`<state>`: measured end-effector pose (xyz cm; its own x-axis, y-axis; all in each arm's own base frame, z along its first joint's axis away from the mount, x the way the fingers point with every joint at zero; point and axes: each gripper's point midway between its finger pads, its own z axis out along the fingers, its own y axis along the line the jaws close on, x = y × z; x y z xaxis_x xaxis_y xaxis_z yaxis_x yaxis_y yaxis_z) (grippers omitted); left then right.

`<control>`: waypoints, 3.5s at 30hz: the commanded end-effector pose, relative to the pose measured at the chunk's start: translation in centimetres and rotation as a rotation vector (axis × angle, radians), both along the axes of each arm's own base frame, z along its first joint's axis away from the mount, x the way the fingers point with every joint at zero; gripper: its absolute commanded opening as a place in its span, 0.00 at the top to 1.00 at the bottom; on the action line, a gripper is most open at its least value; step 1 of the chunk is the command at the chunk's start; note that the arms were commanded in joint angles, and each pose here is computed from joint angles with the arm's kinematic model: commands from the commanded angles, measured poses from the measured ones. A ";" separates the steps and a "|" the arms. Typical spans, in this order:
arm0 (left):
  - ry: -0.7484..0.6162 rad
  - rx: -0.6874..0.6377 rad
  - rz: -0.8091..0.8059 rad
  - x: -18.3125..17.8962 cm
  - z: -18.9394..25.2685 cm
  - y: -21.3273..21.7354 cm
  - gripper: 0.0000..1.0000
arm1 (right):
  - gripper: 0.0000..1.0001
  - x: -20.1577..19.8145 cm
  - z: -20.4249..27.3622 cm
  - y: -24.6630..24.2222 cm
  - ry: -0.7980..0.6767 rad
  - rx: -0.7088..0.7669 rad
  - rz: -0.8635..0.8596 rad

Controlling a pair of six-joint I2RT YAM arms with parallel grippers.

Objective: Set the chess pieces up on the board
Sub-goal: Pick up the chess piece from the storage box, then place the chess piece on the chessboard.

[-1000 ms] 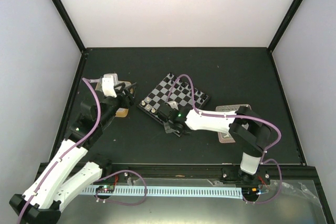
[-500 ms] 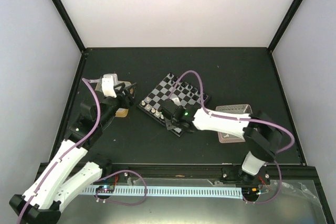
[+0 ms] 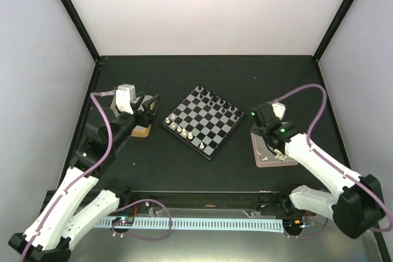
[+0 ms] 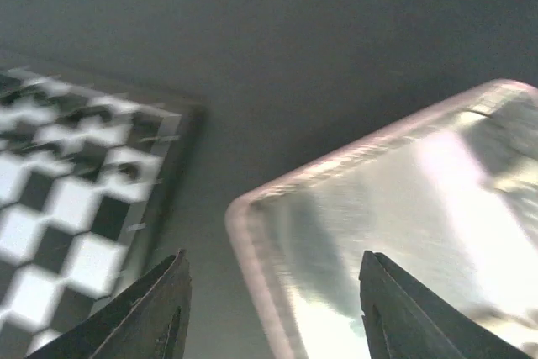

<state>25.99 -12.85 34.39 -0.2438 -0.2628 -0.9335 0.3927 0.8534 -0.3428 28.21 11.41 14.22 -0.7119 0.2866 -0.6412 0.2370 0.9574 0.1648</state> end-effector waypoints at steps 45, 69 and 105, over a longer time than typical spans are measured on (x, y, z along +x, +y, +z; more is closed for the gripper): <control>-0.066 -0.009 -0.004 -0.8 1.0 0.5 0.32 | 0.87 1.1 -11.2 -17.1 0.181 -0.002 -0.872; 0.044 -0.008 -0.041 0.5 -1.4 -0.9 0.32 | 0.99 -0.7 -7.3 -3.0 0.332 0.429 -0.137; 0.134 0.091 -0.006 1.6 -3.8 -0.6 0.32 | 0.74 -0.6 -9.0 15.6 0.501 0.357 0.274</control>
